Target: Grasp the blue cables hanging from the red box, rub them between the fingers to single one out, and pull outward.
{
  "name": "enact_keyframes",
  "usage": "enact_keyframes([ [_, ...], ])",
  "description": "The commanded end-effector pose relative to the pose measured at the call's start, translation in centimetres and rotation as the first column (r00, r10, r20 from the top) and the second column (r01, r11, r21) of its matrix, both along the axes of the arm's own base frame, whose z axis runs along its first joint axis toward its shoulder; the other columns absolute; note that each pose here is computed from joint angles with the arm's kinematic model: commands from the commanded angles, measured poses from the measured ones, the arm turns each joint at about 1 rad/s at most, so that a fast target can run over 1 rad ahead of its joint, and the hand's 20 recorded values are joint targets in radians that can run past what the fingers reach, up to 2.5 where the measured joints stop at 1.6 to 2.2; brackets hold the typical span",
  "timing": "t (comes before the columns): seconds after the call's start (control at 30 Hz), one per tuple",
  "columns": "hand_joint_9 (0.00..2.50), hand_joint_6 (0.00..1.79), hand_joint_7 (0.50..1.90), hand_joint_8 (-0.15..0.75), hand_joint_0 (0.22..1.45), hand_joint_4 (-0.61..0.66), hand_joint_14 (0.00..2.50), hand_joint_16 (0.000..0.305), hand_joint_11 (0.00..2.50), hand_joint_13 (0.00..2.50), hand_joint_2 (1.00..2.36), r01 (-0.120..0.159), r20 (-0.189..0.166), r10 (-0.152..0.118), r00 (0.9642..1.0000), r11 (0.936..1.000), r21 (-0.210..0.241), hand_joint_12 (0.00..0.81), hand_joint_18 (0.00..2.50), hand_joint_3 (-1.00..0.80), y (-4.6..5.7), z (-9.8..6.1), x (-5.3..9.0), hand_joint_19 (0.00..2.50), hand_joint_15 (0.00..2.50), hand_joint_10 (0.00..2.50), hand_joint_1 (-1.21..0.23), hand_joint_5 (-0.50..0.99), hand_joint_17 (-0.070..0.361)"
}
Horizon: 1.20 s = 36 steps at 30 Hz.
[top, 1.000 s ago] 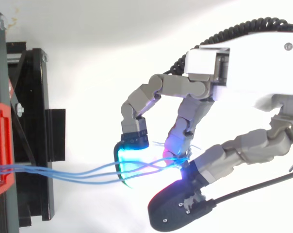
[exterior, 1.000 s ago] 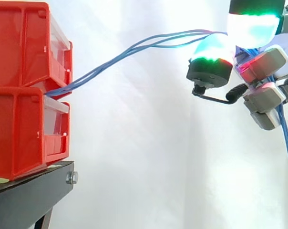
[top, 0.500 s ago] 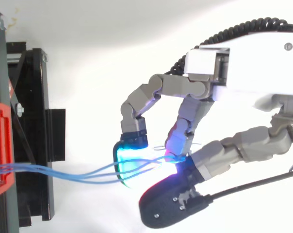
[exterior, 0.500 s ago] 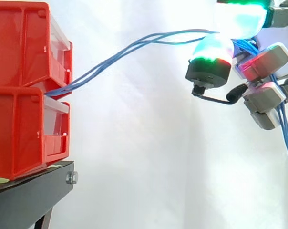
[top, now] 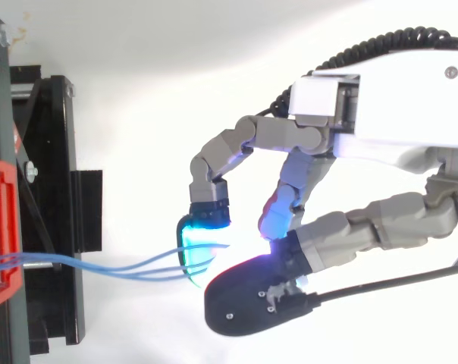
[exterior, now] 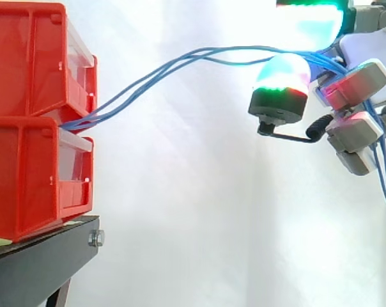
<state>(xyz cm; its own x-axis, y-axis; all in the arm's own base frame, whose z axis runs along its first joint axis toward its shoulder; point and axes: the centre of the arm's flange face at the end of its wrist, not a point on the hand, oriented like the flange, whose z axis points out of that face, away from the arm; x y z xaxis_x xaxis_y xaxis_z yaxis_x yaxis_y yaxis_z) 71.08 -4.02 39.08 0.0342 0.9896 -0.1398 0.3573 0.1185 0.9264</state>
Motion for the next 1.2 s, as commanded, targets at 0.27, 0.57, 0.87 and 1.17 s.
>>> enact_keyframes([
  [0.27, 1.18, 0.83, 0.92, 0.250, 0.65, 0.04, 0.03, 0.052, 0.86, 0.95, 1.02, 0.001, -0.003, -0.001, 1.0000, 1.0000, -0.001, 0.363, 0.75, -0.05, -0.1, 0.0, 0.0, 0.71, 0.76, 0.02, -0.82, -0.17, 0.117],
  [0.57, 1.08, 0.86, 0.88, 0.211, 0.75, 0.06, 0.03, 0.047, 0.86, 0.83, 1.01, -0.004, -0.021, 0.004, 0.9998, 1.0000, -0.002, 0.336, 0.67, -0.36, -0.2, 0.2, -0.3, 0.65, 0.70, 0.02, -0.95, -0.19, 0.106],
  [0.87, 1.18, 0.86, 0.93, 0.248, 0.52, 0.11, 0.03, 0.050, 0.86, 0.88, 1.00, -0.005, -0.048, 0.004, 0.9988, 0.9996, -0.027, 0.355, 0.70, -0.50, -0.9, 0.6, -0.7, 0.70, 0.71, 0.02, -0.78, -0.17, 0.112],
  [1.17, 1.19, 0.75, 0.97, 0.245, 0.55, 0.10, 0.03, 0.049, 0.85, 0.85, 1.00, -0.003, -0.034, 0.001, 0.9994, 0.9994, -0.035, 0.355, 0.64, -0.47, -1.3, 1.2, -0.5, 0.69, 0.69, 0.02, -0.66, -0.14, 0.111],
])
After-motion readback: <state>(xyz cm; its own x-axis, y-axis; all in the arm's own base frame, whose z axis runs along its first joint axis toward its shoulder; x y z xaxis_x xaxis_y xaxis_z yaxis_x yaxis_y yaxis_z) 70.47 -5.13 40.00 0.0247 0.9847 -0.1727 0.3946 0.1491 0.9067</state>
